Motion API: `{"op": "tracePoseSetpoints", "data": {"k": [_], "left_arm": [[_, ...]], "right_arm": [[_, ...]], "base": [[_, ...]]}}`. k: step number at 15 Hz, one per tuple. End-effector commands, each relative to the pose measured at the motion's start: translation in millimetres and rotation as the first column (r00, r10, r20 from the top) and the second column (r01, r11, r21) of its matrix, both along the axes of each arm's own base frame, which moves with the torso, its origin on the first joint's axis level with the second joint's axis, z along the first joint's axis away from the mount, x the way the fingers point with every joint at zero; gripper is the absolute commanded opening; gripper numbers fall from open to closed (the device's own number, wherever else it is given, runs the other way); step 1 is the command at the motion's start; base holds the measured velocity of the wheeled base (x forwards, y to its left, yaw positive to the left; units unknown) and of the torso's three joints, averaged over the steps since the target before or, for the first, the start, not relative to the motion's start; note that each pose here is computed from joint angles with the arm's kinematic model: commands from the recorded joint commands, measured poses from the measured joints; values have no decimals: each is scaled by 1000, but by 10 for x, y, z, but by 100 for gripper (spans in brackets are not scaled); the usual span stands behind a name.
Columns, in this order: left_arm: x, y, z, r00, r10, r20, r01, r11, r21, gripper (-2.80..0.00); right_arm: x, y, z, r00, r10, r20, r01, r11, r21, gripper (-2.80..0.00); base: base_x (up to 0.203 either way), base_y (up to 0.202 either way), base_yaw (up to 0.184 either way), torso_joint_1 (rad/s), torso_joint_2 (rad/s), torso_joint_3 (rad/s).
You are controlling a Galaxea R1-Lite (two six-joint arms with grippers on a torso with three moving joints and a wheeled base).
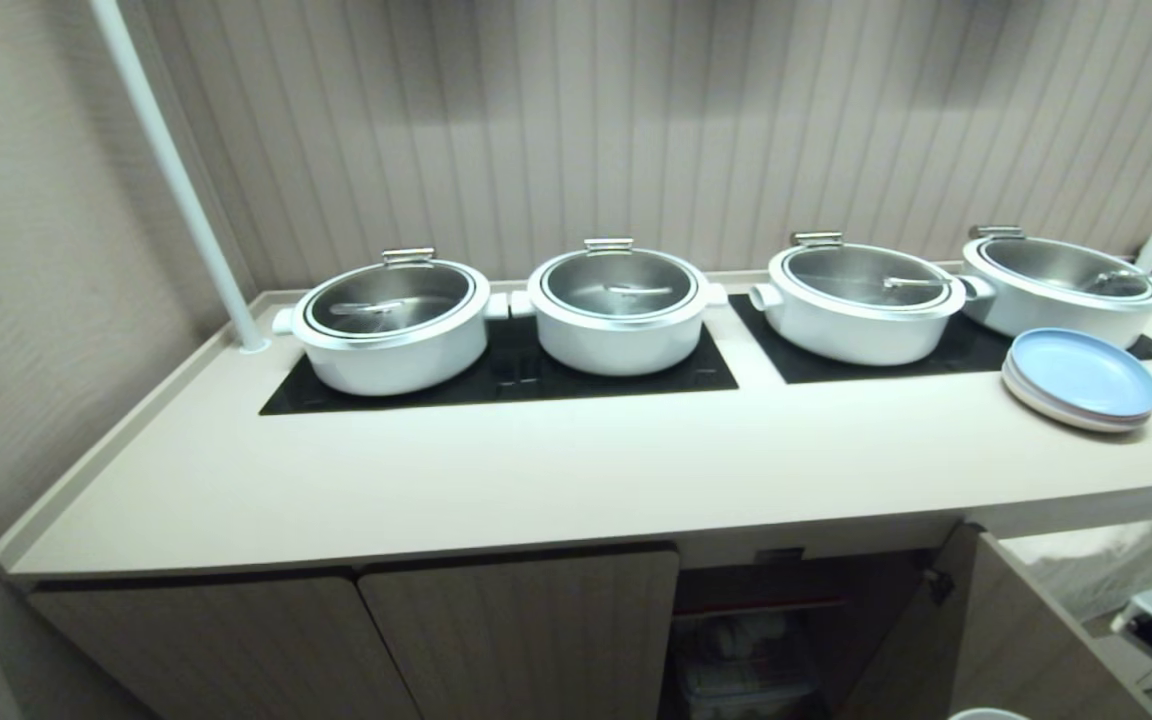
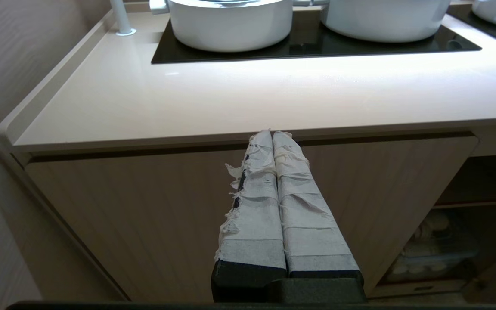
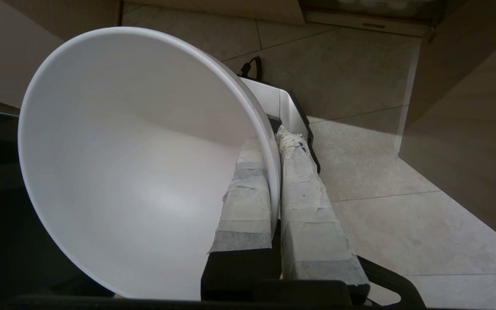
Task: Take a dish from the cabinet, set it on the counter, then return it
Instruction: Put it back into the cabinet
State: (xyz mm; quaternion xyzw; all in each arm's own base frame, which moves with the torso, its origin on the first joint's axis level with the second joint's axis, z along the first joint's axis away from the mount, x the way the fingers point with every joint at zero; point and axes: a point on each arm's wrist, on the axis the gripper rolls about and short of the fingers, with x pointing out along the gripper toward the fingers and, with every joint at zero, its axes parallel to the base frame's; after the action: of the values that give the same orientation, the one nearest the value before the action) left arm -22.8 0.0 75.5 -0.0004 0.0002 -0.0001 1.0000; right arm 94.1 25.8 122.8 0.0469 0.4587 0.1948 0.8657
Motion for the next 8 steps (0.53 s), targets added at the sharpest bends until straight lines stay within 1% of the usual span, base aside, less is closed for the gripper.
{"op": "tracePoseSetpoints", "data": {"k": [1, 8], "left_arm": [[0, 0, 0, 1000, 0, 0, 0, 1000, 1, -280], [0, 0, 0, 1000, 0, 0, 0, 1000, -1, -280]], "right_arm": [[-4, -1, 1, 1000, 1, 1, -1, 1000, 2, -280], [2, 1, 2, 1000, 1, 1, -1, 1000, 2, -280]], "base": [[0, 0, 0, -66, 140, 72], [0, 0, 0, -66, 139, 72]]}}
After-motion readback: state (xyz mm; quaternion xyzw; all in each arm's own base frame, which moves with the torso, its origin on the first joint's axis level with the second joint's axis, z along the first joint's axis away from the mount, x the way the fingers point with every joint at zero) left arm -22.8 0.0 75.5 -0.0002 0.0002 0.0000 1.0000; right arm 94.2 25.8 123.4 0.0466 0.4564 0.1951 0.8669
